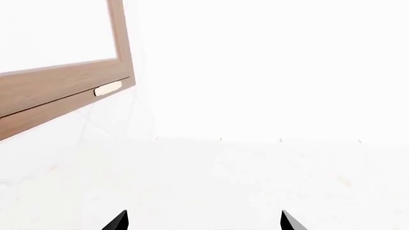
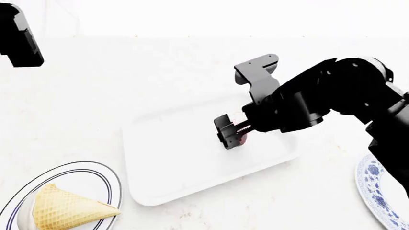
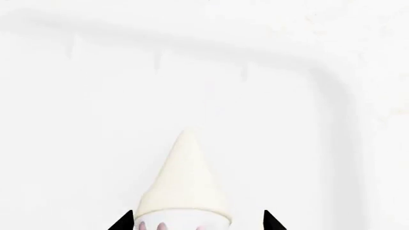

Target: Move the dessert items from the plate to the tray.

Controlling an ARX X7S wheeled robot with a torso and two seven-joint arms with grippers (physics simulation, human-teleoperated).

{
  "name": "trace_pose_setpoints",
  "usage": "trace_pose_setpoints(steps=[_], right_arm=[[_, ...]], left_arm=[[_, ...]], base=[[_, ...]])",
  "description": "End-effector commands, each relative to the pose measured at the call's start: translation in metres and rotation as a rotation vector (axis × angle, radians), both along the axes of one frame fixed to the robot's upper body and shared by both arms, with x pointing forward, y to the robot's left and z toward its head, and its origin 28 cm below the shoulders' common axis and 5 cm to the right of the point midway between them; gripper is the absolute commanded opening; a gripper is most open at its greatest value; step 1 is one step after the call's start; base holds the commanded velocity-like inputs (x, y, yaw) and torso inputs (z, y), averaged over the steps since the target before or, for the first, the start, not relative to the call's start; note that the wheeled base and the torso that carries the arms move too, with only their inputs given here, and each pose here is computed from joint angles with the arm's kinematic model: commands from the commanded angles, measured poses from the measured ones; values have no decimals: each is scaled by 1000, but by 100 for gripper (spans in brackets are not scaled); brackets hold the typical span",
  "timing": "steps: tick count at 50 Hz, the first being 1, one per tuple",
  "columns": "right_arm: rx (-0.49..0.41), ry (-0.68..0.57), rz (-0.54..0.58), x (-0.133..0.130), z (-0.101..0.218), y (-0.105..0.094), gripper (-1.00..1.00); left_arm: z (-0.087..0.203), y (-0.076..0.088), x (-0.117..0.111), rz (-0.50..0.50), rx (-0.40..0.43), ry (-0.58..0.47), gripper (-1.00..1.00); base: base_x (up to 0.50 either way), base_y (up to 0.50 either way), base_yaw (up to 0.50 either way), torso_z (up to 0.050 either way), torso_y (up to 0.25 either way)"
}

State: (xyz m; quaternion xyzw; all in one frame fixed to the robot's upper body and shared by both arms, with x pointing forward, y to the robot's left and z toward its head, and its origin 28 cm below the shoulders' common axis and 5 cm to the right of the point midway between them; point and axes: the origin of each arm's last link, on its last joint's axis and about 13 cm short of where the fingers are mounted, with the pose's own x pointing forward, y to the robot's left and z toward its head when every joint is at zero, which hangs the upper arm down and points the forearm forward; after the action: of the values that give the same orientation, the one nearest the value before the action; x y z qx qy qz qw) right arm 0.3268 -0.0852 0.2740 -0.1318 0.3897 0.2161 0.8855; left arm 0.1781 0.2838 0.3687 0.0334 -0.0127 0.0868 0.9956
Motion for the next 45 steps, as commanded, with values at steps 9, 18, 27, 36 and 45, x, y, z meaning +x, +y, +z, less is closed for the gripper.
trace_pose_setpoints(steps=[9,18,27,36,45], right_arm=[[38,-97,20,-17,42,-9,100],[66,-171,159,-52,84,-12,100],[67,-180,335,-73,95,0,100],[98,-226,565,-94,96,11,100],[82,-214,714,-112,90,23,100]], left_arm=[[1,0,0,4,3,1,100],[6,0,2,11,0,1,100],[12,4,4,41,15,-6,100],[13,4,8,50,10,-1,100],[11,3,6,37,11,3,100]], base=[[0,0,0,0,0],[0,0,0,0,0],[0,0,0,0,0],[0,0,0,0,0],[0,0,0,0,0]])
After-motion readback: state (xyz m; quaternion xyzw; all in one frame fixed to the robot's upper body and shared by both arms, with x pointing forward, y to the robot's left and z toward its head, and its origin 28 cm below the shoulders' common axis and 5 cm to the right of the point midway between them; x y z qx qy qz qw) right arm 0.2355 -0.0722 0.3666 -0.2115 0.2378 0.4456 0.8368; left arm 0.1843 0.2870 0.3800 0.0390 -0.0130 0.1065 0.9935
